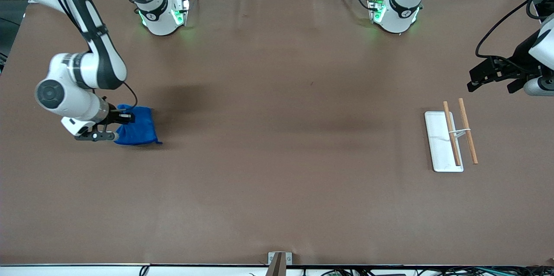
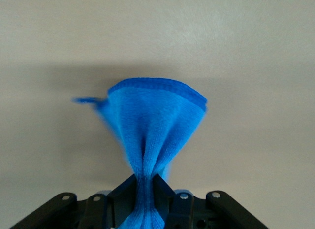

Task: Right arm passes towel to left arm to hang
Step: 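Carry the towel to mid-table with the right gripper while the left gripper approaches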

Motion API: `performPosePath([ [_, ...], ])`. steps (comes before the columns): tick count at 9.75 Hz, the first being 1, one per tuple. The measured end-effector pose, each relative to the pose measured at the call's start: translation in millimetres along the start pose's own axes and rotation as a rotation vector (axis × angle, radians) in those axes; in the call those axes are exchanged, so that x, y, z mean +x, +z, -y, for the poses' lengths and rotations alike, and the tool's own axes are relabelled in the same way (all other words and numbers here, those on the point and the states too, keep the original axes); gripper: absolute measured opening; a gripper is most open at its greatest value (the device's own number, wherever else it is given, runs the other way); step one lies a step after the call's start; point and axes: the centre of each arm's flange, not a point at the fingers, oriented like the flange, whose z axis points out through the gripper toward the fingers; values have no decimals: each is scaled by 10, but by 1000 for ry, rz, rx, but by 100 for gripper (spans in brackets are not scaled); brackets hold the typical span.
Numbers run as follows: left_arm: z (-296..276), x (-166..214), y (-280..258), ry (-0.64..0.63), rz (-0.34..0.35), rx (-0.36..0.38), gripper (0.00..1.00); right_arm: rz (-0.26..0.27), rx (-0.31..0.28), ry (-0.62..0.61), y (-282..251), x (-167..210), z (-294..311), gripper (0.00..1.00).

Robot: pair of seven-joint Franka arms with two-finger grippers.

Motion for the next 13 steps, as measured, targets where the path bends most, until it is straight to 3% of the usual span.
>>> performPosePath([
  [3, -25, -5, 39, 5, 10, 0, 100, 33, 214, -35, -812, 33, 731, 16],
  [5, -66, -17, 79, 7, 24, -24, 100, 39, 434, -32, -939, -4, 1265, 16],
  [7, -162, -43, 218, 31, 64, -108, 100, 35, 662, 0, -1102, -29, 1655, 16],
  [10, -428, -193, 610, 109, 206, -349, 100, -8, 971, 53, -1383, -76, 2315, 16],
  [13, -620, -380, 1125, 115, 327, -691, 100, -17, 1278, 63, -1639, -296, 3074, 16],
])
